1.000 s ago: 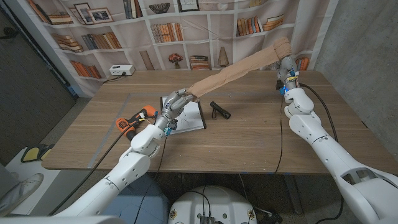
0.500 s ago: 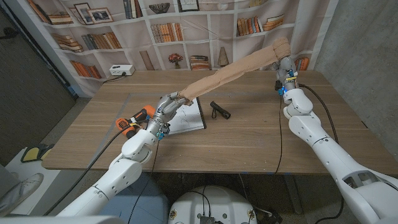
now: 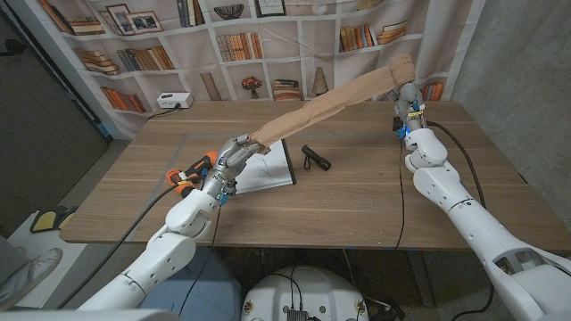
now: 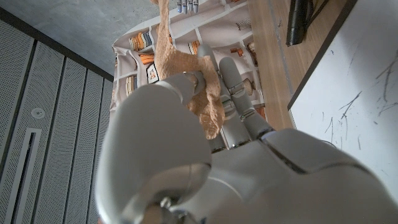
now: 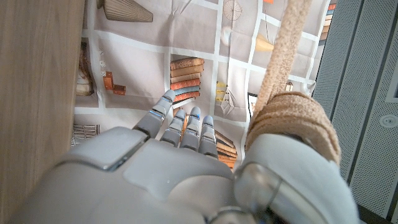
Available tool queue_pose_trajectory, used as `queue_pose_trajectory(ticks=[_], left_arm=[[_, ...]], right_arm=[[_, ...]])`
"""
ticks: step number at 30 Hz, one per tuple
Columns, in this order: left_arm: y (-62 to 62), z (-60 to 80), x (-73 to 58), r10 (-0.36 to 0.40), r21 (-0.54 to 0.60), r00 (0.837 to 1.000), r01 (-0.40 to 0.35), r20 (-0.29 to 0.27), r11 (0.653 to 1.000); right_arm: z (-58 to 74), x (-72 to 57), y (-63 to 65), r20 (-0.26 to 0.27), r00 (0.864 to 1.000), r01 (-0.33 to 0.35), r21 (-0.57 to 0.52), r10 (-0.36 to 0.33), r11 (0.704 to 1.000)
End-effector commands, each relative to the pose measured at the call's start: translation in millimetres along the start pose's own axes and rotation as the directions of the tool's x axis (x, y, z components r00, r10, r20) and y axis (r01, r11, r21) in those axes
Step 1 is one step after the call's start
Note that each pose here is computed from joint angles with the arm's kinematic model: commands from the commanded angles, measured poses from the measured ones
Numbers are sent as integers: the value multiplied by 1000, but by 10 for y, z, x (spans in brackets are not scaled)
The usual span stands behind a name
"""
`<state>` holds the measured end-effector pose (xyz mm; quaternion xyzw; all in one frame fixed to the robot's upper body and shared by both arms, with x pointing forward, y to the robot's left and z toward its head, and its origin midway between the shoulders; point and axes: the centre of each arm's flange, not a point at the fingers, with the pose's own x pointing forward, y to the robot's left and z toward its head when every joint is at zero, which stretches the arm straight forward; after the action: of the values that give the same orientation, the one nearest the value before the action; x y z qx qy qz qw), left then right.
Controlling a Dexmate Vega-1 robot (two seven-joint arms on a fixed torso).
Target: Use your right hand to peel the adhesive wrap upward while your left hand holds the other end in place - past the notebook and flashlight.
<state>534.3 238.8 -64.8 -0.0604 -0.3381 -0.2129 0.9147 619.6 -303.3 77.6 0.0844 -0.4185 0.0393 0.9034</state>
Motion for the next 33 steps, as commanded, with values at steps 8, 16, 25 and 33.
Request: queue_pose_trajectory(ticks=[8, 16, 25, 33], left_arm=[[157, 34, -198, 16, 11, 1000, -16, -5, 1000], [225, 31, -272, 14, 15, 1000, -14, -15, 1000], [258, 6, -316, 17, 12, 1000, -16, -18, 1000], [244, -10, -305, 11, 11, 1000, -11, -19, 1000]], right_arm=[[-19, -71, 128, -7, 1000, -16, -2, 16, 1000], [-18, -102, 194, -17, 998, -53, 4, 53, 999], [-2, -123, 249, -42, 989, -141, 2, 141, 990], [0, -150, 269, -50, 981, -187, 0, 187, 982]])
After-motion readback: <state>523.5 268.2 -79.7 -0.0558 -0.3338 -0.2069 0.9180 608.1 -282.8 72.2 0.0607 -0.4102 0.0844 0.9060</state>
